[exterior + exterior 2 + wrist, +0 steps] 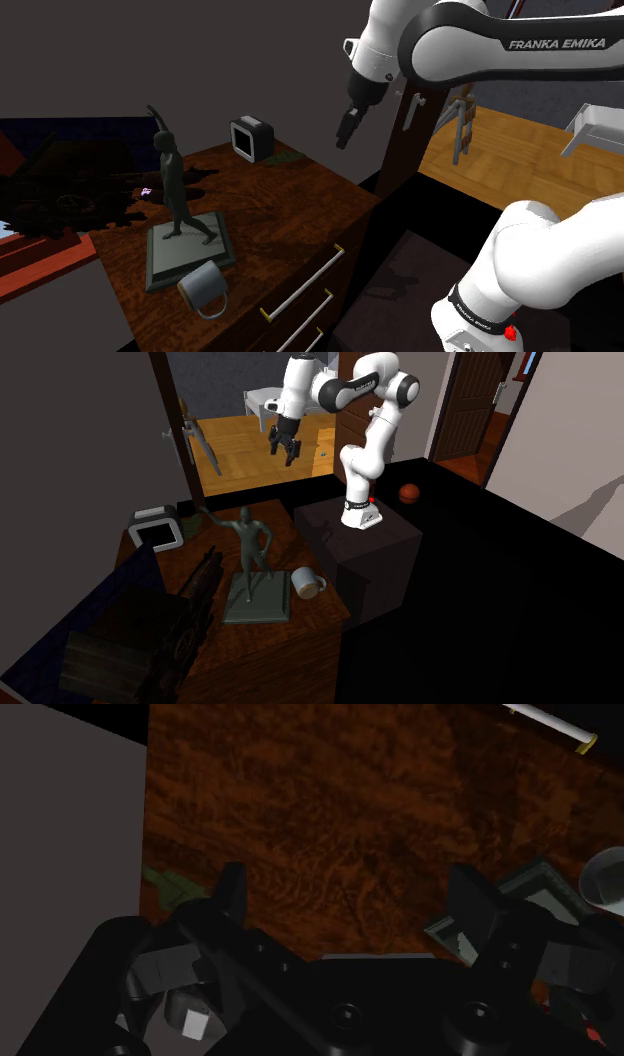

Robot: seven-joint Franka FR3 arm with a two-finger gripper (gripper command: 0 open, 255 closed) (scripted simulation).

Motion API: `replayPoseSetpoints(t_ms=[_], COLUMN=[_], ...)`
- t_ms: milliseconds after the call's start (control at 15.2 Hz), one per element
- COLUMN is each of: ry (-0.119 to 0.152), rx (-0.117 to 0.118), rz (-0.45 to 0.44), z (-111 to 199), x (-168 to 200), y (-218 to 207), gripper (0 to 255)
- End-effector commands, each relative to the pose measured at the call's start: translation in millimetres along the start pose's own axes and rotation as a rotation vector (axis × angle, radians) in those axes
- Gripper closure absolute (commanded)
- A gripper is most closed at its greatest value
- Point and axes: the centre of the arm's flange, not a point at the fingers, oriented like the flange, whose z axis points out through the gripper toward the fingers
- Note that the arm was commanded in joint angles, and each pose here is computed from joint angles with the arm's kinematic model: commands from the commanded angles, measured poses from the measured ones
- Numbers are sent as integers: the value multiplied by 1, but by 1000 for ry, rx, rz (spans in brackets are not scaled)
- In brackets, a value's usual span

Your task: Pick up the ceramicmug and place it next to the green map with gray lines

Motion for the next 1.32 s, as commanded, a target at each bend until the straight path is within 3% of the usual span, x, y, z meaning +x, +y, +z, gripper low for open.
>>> replayPoseSetpoints(t_ms=[0, 660, 1254], ry=[13, 65, 111], rx=[8, 44, 76], rz=[-60, -350, -611], z=[12, 67, 111], x=[17, 81, 116], y=[-14, -104, -199], gripper=[0, 0, 0])
